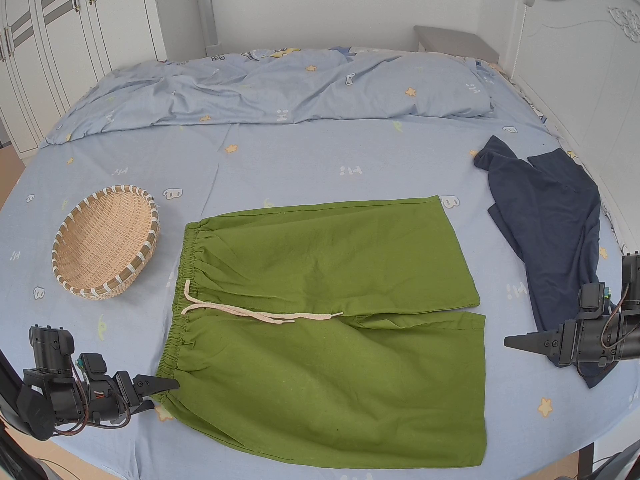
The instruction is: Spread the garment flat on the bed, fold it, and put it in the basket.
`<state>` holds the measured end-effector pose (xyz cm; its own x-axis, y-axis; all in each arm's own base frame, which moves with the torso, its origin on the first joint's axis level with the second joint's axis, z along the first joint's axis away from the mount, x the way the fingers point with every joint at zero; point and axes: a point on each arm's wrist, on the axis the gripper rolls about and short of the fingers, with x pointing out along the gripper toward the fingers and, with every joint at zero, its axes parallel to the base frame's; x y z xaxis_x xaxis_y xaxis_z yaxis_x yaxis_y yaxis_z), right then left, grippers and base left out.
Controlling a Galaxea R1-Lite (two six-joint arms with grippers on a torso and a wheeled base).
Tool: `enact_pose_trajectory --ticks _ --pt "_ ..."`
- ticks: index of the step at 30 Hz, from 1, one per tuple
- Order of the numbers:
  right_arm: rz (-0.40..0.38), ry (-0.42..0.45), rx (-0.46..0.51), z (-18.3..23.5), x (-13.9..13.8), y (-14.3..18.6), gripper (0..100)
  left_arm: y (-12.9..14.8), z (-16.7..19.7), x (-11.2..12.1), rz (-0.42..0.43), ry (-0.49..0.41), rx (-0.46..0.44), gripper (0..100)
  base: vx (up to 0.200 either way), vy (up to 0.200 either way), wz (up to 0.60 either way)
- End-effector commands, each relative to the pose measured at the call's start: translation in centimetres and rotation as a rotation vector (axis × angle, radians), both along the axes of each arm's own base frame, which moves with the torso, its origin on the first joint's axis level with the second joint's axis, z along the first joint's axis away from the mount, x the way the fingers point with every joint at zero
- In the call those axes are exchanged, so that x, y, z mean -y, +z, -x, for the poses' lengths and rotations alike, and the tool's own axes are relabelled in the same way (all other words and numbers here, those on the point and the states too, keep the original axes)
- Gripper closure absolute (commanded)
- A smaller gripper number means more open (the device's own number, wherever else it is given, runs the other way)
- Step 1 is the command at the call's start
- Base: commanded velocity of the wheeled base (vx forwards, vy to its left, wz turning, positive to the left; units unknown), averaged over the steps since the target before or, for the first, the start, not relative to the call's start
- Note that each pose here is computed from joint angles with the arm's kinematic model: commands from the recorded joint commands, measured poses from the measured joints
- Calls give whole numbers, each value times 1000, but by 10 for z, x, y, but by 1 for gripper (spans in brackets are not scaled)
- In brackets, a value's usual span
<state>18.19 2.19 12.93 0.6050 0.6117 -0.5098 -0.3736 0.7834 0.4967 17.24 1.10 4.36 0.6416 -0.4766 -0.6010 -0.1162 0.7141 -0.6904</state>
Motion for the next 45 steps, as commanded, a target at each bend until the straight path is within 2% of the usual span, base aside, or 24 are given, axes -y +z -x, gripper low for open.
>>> enact_pose_trajectory --ticks 1,13,14,24,29,33,39,45 --pt "0 -1 -2 0 0 0 0 -8 -5 -1 6 4 -31 0 0 0 0" --pt "0 -6 5 0 1 1 0 -20 -18 -1 3 3 27 0 0 0 0" --pt "0 -6 5 0 1 1 0 -20 -18 -2 2 6 32 100 0 0 0" --pt "0 -10 -11 1 2 -3 0 -19 -12 -3 -1 18 30 100 0 0 0" --pt "3 0 -71 18 1 -17 0 -13 -6 -7 -7 39 42 100 0 0 0" --pt "19 19 -155 43 1 -39 0 -14 -2 -6 -13 34 6 100 0 0 0" --pt "67 112 -287 77 -4 -69 0 -19 1 -2 -31 -10 -30 100 0 0 0" --pt "82 208 -375 86 -12 -80 0 -20 2 -4 -54 -23 -19 100 0 0 0"
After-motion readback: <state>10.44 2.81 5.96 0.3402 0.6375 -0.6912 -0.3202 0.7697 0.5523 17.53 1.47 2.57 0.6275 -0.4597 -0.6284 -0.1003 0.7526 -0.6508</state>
